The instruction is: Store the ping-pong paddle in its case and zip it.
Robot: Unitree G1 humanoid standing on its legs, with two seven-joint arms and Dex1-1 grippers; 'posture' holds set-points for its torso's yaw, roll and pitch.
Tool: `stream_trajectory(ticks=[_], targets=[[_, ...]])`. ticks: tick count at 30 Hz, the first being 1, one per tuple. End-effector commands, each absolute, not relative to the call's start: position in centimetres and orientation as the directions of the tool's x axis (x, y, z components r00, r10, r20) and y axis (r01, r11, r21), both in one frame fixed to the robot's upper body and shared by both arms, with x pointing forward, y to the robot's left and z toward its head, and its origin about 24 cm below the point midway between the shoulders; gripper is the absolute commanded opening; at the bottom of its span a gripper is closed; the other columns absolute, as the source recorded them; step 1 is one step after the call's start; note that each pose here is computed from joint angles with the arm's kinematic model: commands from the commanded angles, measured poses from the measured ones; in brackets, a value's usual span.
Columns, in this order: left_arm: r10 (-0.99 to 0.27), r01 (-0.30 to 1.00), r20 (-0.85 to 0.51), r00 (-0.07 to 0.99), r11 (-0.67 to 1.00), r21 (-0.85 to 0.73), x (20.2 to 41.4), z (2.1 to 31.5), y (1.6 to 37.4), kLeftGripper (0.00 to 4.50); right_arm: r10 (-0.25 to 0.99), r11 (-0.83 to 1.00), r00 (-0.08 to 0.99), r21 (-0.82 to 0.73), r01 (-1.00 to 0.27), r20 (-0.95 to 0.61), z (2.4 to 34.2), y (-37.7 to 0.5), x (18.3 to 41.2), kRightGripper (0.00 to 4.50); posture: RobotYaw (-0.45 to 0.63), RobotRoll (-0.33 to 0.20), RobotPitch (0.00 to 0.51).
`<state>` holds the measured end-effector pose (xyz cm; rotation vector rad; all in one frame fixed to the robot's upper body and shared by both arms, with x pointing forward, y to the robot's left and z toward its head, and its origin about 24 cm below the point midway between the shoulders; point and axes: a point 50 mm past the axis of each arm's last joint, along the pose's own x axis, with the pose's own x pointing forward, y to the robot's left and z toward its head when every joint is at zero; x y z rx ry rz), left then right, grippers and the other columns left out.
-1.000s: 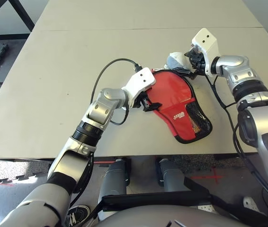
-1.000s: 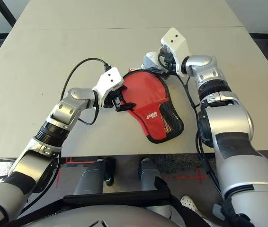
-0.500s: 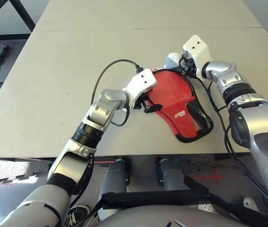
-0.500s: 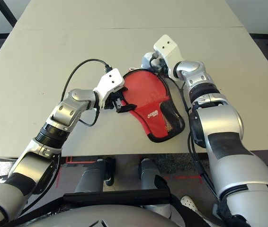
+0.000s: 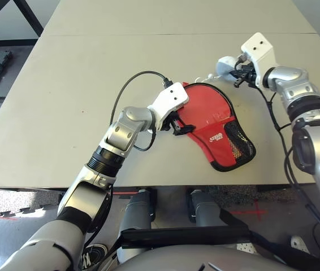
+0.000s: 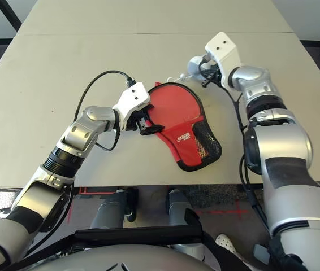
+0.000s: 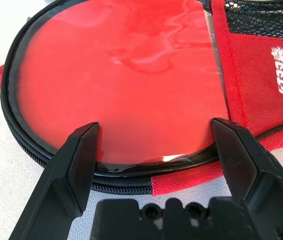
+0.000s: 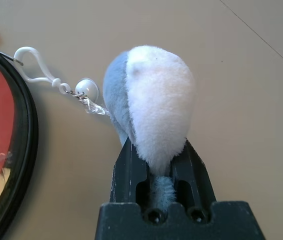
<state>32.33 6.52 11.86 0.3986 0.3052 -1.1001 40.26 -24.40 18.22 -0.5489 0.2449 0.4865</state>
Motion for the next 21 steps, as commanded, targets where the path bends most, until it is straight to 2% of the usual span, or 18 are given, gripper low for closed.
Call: stream_trajectory(ticks=[1, 7, 13, 21], targets=[[-0.758, 0.920, -0.542, 0.363, 0.384, 0.080, 31.6, 8.7, 6.5, 4.50, 0.378, 0.723, 0.850, -0.455, -0.519, -0.367, 19.4, -26.1, 39.7, 0.16, 0.03, 0.000, 0.226], [-0.758, 0.921, -0.544, 0.361, 0.382, 0.080, 31.7, 8.7, 6.5, 4.50, 0.425, 0.643, 0.773, -0.445, -0.624, -0.471, 20.1, -27.9, 38.4, 0.16, 0.03, 0.000, 0.222], [-0.760, 0.922, -0.541, 0.359, 0.378, 0.081, 31.8, 8.6, 6.3, 4.50, 0.481, 0.545, 0.635, -0.361, -0.756, -0.604, 21.3, -30.0, 36.4, 0.16, 0.01, 0.000, 0.216], [-0.764, 0.924, -0.537, 0.357, 0.373, 0.084, 32.0, 8.7, 6.1, 4.50, 0.570, 0.413, 0.403, -0.175, -0.894, -0.716, 22.2, -31.9, 33.6, 0.16, 0.00, 0.000, 0.210]])
